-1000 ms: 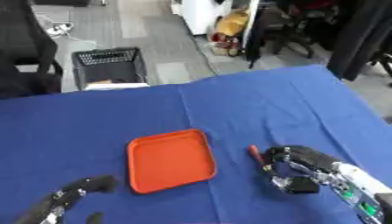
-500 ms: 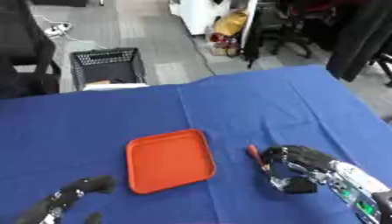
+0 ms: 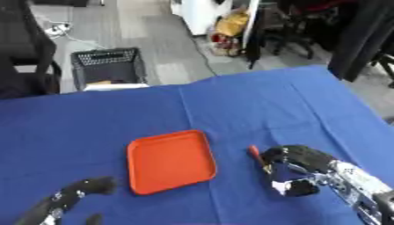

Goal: Pick up objects on the table and place them in the box.

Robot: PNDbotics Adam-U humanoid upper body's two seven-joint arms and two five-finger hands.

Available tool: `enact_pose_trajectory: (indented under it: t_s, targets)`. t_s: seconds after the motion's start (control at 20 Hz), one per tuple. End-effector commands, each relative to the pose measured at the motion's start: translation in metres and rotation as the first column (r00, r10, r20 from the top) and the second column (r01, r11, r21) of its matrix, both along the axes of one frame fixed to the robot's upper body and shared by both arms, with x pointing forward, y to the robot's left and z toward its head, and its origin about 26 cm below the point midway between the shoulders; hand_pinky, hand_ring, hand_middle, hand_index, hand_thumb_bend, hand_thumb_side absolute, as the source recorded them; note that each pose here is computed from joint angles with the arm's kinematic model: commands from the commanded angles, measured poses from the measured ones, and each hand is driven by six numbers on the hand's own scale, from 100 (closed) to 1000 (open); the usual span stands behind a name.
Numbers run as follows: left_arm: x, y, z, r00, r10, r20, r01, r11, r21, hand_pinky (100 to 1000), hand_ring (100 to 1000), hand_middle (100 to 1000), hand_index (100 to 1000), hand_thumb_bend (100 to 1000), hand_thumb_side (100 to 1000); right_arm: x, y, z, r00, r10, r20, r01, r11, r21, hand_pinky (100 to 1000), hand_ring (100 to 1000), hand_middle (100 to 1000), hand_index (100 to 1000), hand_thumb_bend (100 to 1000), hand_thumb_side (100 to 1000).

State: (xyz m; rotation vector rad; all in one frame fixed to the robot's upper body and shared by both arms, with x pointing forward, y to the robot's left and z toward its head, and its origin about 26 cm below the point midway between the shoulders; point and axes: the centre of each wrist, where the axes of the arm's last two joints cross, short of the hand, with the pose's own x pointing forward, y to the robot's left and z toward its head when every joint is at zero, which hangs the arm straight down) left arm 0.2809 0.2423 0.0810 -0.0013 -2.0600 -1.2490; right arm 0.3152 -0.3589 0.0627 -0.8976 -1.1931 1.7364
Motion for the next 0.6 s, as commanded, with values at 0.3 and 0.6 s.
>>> enact_pose_trajectory:
  t_s: [0.3,0.6]
  targets:
    - [0.001,-0.001,0.006,1.000,-0.005,0.022,0.005,1.000,0.000,910,798,861,1000,100,711,-0.001,-0.002,0.018,0.989,-0.047,0.137,0.060,0.994,-0.094,705,812,787,613,248,282]
    - [0.001,-0.001,0.006,1.000,-0.005,0.022,0.005,1.000,-0.001,911,798,861,1000,100,716,-0.002,0.001,0.024,0.959,-0.074,0.273,0.091,0.995,-0.049,649,749,705,484,217,177]
